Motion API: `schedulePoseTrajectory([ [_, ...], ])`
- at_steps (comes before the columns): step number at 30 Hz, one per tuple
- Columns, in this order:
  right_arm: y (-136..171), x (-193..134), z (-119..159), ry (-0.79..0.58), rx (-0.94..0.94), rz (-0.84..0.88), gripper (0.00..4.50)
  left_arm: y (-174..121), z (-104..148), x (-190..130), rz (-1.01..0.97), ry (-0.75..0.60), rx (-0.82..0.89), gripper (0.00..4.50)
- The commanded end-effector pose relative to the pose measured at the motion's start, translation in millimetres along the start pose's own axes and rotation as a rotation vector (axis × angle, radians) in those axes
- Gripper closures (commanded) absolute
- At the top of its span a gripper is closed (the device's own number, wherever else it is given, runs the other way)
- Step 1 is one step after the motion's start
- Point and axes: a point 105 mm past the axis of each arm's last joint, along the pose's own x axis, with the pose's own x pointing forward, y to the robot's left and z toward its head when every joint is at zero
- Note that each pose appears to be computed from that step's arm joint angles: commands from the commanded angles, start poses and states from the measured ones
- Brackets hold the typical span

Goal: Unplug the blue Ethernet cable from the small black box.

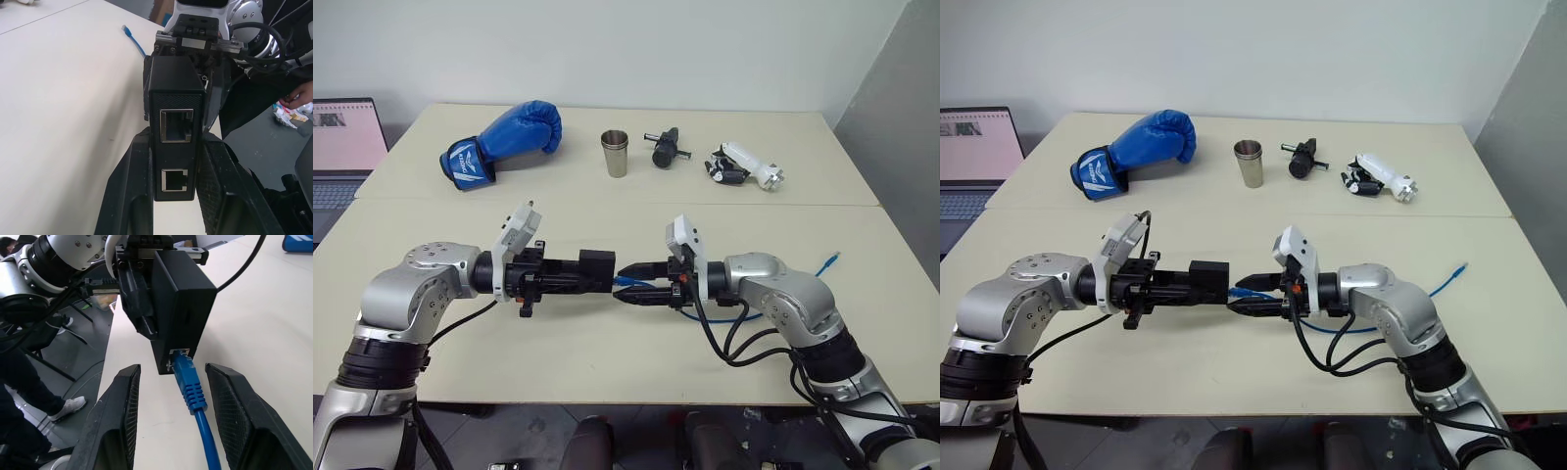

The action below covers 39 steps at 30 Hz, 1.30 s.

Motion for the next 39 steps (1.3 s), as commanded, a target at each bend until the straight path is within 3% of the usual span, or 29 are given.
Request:
schedulePoseTrajectory([
  [1,3.3,1.8,12.9,-0.038,-0.011,0.026,2.28,-2.0,8.7,-1.0,-0.004,-0.012,0.04,3.7],
  [18,0.5,0.6,14.1,-0.057,0.024,0.029,2.28,-2.0,8.7,0.6,-0.001,-0.014,0.039,3.7],
  [21,1.0,0.4,14.3,-0.059,0.027,0.036,2.76,-2.3,8.5,1.1,-0.004,-0.012,0.039,3.7],
  [28,2.8,0.1,14.7,-0.057,0.03,0.054,4.33,-4.1,8.4,1.9,-0.018,-0.013,0.035,3.7],
  [39,6.8,-1.8,16.1,-0.041,0.035,0.102,4.41,-8.0,5.6,0.9,-0.054,0.003,0.033,3.7],
])
